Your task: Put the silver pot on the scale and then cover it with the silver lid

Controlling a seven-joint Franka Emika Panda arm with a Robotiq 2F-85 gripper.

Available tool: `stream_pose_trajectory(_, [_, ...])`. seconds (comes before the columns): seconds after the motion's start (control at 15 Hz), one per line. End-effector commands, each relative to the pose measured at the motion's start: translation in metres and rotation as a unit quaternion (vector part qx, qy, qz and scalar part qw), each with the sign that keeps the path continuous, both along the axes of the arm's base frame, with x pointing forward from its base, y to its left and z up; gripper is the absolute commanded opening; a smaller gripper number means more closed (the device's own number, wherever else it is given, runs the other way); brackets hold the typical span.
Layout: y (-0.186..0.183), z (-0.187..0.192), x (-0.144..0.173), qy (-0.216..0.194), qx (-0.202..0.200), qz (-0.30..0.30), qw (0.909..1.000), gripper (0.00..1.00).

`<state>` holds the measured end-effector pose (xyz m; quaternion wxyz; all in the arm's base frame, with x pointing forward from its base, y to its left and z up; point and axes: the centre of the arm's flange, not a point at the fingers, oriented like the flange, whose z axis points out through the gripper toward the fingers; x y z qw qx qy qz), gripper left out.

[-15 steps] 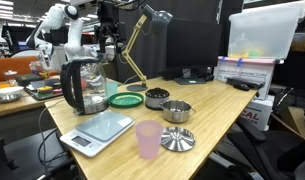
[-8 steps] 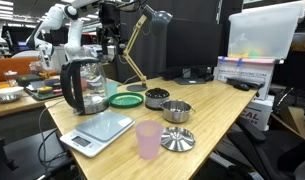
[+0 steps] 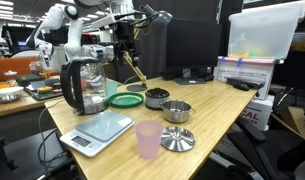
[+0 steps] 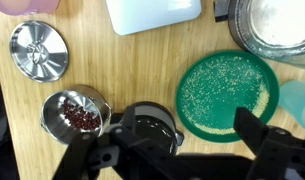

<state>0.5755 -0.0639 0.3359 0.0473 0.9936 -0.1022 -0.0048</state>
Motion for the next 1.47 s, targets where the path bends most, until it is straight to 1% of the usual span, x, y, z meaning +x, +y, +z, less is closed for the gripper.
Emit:
stream_pose_trajectory(0.0, [-0.003,-0.004,0.007,-0.001,-0.008,-0.006,1.0,1.0])
stream_pose_trajectory(0.2, [-0.008,-0.012,0.019,-0.002,-0.02,-0.015,0.9997,1.0])
stream_pose_trajectory(0.87, [-0.007,-0.01,0.02,-0.004,-0.02,-0.015,0.9997,1.0])
stream_pose_trajectory(1.07, [-0.017,-0.02,0.025,-0.002,-0.028,-0.031,0.9991,1.0])
stream_pose_trajectory(1.4, [-0.047,-0.05,0.036,0.024,-0.025,-0.073,0.9967,1.0])
